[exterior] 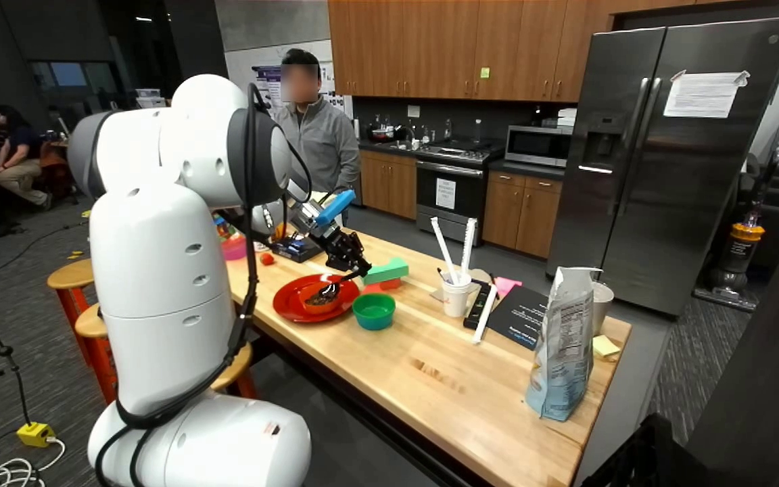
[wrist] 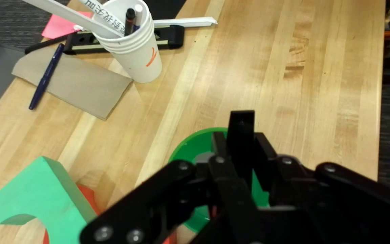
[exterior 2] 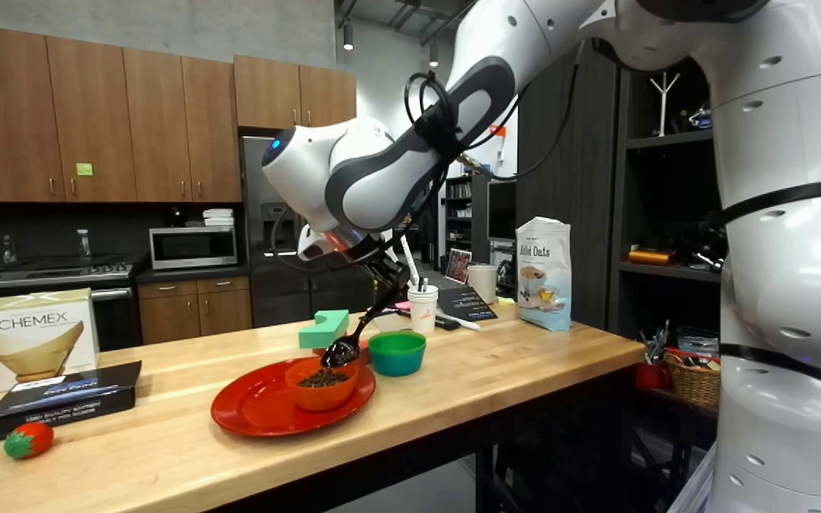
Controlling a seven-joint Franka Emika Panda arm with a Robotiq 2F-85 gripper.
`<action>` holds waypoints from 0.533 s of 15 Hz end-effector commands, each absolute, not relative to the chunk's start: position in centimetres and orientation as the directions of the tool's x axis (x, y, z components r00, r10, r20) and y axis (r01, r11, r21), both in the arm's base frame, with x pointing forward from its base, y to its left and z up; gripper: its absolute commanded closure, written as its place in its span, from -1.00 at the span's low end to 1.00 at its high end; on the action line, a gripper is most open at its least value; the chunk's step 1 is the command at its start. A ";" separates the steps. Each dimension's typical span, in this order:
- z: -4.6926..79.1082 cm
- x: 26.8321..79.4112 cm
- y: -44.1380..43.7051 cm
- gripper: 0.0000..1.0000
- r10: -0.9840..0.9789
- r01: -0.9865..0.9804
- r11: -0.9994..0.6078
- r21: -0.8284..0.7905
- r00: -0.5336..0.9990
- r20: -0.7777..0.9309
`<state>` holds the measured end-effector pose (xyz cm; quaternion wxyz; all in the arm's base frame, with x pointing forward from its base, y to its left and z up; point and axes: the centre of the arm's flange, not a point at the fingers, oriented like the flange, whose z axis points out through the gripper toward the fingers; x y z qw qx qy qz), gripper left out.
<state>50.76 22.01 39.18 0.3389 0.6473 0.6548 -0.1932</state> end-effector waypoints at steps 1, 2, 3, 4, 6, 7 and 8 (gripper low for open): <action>40.3 50.9 23.6 0.89 0.693 0.975 0.096 0.201 0.079 -0.716; 40.3 50.9 24.1 0.89 0.692 0.975 0.096 0.199 0.079 -0.718; 40.4 50.9 24.5 0.89 0.689 0.976 0.098 0.197 0.076 -0.721; 40.3 51.1 24.8 0.89 0.684 0.976 0.100 0.191 0.072 -0.726; 40.3 51.4 24.9 0.89 0.673 0.979 0.103 0.178 0.063 -0.737; 40.1 51.6 25.1 0.89 0.665 0.980 0.103 0.169 0.058 -0.744; 39.9 51.9 25.2 0.89 0.659 0.982 0.103 0.161 0.054 -0.750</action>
